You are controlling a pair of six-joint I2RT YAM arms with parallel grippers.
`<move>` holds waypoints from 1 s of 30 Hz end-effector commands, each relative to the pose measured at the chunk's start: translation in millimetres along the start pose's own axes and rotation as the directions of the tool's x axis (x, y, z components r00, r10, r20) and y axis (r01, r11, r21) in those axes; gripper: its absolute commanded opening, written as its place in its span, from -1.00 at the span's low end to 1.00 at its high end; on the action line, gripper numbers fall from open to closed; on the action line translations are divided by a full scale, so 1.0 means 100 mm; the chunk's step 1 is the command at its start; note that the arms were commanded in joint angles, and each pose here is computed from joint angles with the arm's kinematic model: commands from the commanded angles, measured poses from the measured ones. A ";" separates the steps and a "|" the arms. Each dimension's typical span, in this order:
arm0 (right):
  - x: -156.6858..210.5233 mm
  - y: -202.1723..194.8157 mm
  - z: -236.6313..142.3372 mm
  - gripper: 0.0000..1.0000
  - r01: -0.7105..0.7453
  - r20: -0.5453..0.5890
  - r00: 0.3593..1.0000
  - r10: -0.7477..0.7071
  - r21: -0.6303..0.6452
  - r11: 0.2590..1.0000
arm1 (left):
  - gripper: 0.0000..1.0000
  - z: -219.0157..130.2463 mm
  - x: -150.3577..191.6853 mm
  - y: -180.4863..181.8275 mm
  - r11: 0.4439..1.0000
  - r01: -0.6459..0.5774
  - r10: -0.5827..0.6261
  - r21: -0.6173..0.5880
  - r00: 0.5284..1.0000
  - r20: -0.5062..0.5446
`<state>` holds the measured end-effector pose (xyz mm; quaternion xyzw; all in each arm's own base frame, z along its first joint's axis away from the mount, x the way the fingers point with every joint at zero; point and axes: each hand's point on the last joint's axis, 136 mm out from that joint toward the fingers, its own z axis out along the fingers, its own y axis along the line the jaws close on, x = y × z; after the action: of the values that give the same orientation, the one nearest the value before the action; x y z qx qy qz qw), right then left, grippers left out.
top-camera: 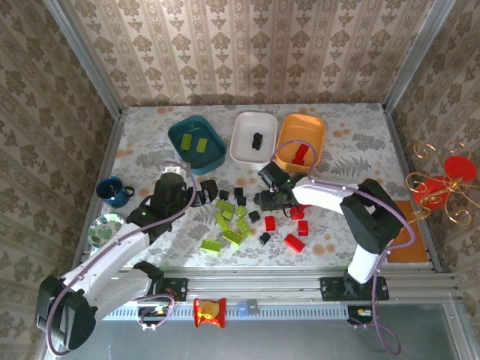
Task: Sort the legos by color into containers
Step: Pick up the lego from the center of the table, then place the lego in the container.
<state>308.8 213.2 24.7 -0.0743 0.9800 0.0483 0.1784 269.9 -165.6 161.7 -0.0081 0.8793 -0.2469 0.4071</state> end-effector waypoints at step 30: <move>-2.06 0.06 -0.29 -0.42 -0.124 0.277 0.952 0.129 -0.035 0.992 | 1.00 -0.02 0.37 0.21 0.999 0.032 -0.034 -0.031 0.997 -0.070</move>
<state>479.8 246.6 132.0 -0.0201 0.9399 0.0894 0.3289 252.7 -154.9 131.1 -0.0159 0.8945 -0.2348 0.3802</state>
